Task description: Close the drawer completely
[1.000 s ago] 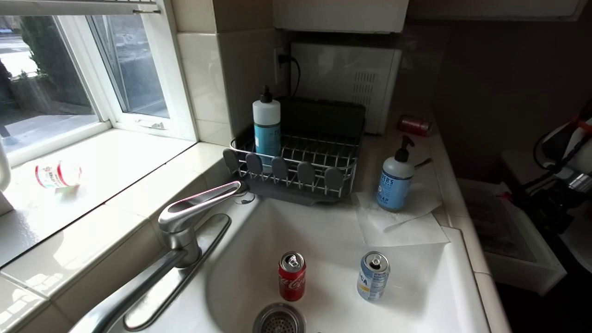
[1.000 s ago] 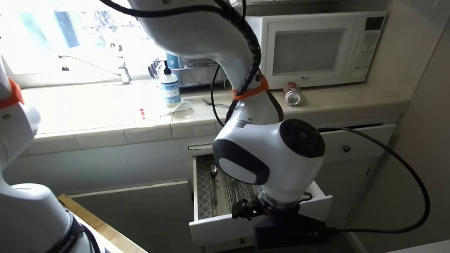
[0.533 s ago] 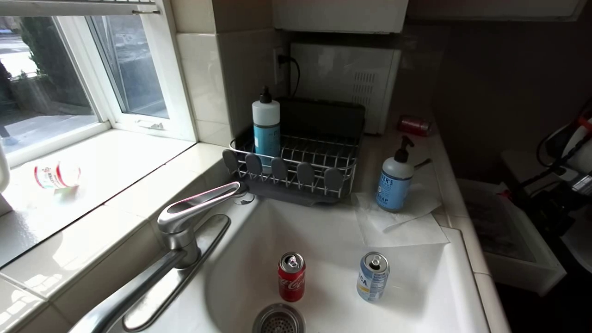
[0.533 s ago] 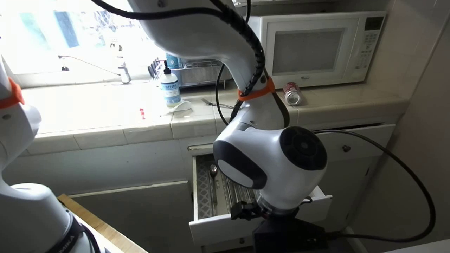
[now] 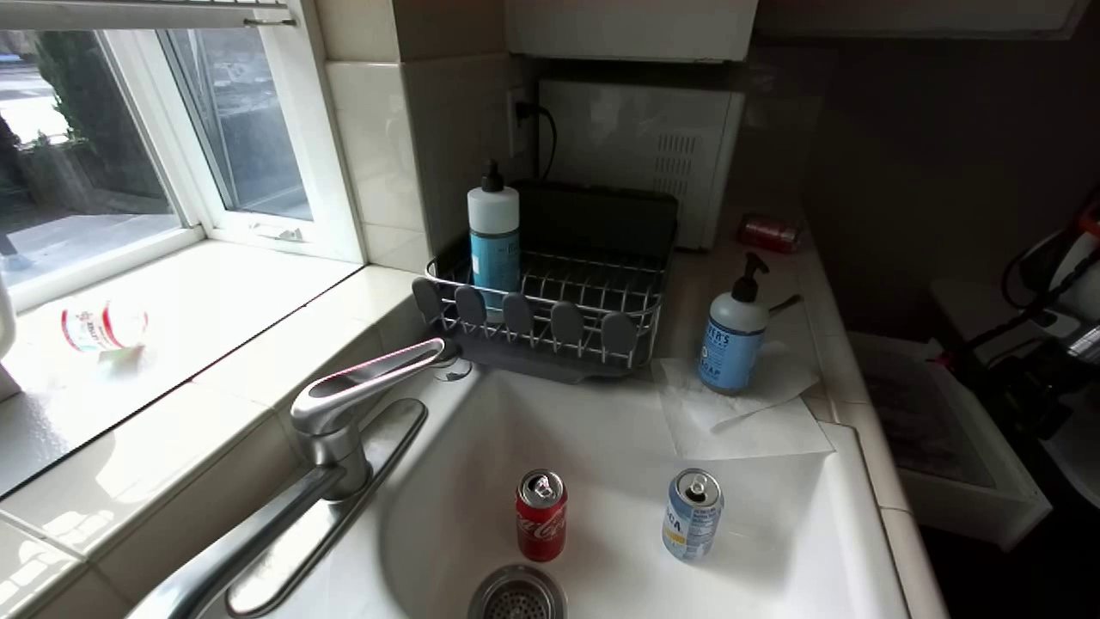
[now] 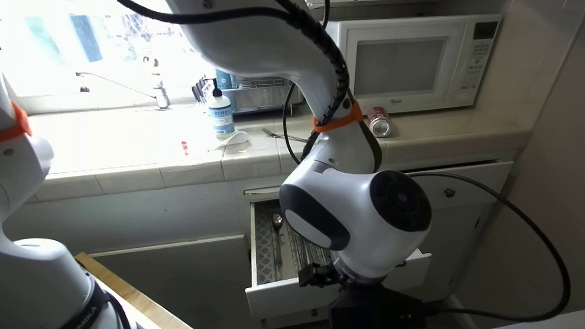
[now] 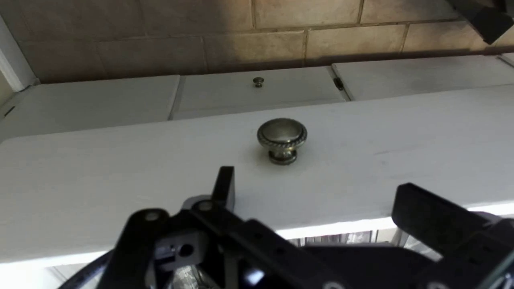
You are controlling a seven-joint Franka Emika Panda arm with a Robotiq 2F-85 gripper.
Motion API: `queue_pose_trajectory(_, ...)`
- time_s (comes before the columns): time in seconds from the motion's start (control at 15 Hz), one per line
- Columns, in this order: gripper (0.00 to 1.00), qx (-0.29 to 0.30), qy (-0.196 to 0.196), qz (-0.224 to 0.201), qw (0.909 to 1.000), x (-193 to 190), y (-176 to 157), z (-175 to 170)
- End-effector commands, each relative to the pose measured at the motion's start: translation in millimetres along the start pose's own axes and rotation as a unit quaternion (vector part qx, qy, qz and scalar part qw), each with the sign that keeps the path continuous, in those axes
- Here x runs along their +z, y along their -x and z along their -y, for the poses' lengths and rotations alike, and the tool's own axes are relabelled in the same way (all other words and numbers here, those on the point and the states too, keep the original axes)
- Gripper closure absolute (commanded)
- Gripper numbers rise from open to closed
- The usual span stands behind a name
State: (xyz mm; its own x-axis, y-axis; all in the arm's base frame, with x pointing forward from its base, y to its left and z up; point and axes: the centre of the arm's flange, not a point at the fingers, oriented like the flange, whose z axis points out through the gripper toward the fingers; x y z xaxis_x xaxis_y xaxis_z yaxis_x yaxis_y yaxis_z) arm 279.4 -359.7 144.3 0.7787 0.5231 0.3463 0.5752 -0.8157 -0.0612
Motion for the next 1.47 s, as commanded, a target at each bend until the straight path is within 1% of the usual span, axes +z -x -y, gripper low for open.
queue_pose_trajectory(0.0,0.00,-0.027,-0.041,-0.028,0.9984,20,-29,16)
queue_pose_trajectory(0.07,0.00,-0.031,-0.032,-0.017,0.9988,21,-27,15)
queue_pose_trajectory(0.33,0.00,-0.039,0.012,0.061,0.9973,15,-27,8)
queue_pose_trajectory(0.4,0.00,-0.041,0.023,0.080,0.9956,15,-29,7)
queue_pose_trajectory(0.6,0.00,-0.041,0.037,0.138,0.9889,21,-36,10)
queue_pose_trajectory(0.8,0.00,-0.040,0.054,0.169,0.9833,29,-42,9)
queue_pose_trajectory(0.87,0.00,-0.035,0.061,0.174,0.9823,30,-44,8)
queue_pose_trajectory(0.93,0.00,-0.038,0.058,0.168,0.9833,30,-47,7)
queue_pose_trajectory(1.0,0.00,-0.043,0.054,0.152,0.9859,30,-50,6)
queue_pose_trajectory(1.2,0.00,-0.039,0.019,0.128,0.9908,32,-53,7)
queue_pose_trajectory(1.27,0.00,-0.038,0.000,0.113,0.9928,32,-54,9)
queue_pose_trajectory(1.4,0.00,-0.041,-0.024,0.090,0.9948,33,-55,10)
